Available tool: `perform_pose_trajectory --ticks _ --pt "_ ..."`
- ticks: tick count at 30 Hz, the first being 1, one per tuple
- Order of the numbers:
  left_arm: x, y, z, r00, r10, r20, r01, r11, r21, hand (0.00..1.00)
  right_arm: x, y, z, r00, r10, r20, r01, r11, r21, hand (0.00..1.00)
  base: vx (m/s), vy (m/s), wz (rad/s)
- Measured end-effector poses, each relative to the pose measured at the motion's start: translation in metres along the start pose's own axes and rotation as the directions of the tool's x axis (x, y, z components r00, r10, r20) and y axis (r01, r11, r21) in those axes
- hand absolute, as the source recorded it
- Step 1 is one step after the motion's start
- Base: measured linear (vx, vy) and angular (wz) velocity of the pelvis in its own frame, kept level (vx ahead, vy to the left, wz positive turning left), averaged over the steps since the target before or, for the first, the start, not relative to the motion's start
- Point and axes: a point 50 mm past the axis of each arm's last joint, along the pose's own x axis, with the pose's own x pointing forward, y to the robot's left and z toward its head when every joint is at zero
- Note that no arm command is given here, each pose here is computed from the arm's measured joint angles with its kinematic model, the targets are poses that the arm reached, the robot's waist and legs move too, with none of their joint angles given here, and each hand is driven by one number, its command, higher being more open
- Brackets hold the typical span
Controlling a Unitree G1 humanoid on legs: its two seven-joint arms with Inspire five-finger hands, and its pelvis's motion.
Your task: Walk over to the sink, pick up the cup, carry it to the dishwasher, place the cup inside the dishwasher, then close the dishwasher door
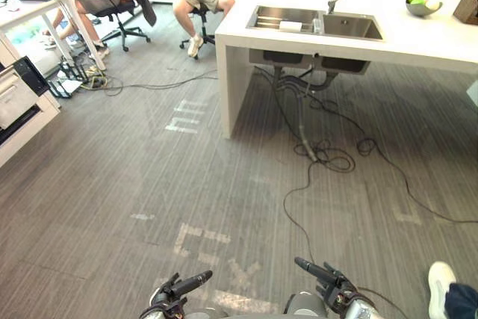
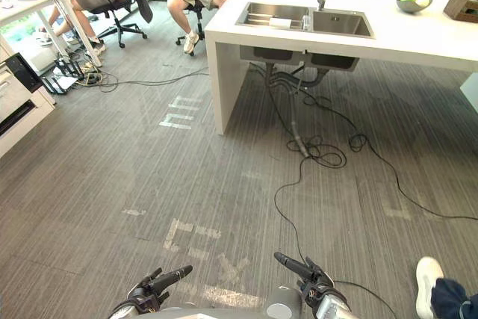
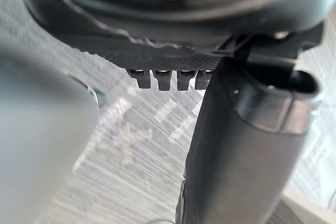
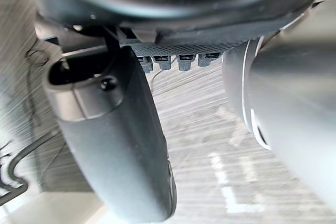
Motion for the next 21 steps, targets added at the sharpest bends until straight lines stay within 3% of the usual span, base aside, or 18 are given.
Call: perform_pose_trajectory --ticks 6,15,21 --pt "0.003 -0.029 0.028 0.992 -0.109 0.057 0.106 0.993 0.057 1.00 0.003 0.034 0.005 0.998 0.065 0.022 -0.064 0.998 -0.015 1.00 0.18 -0.164 0.39" --pt "0.005 -0.052 0.015 0.986 -0.168 0.024 0.168 0.986 -0.015 1.00 0.000 0.002 0.012 1.000 0.003 -0.022 -0.003 1.000 0.004 1.00 0.39 -0.238 0.12" --pt "-0.002 -0.056 0.038 0.960 -0.190 0.203 0.206 0.977 -0.057 1.00 -0.001 -0.009 -0.002 0.996 -0.005 -0.094 0.001 0.999 -0.038 1.00 0.45 -0.061 -0.40"
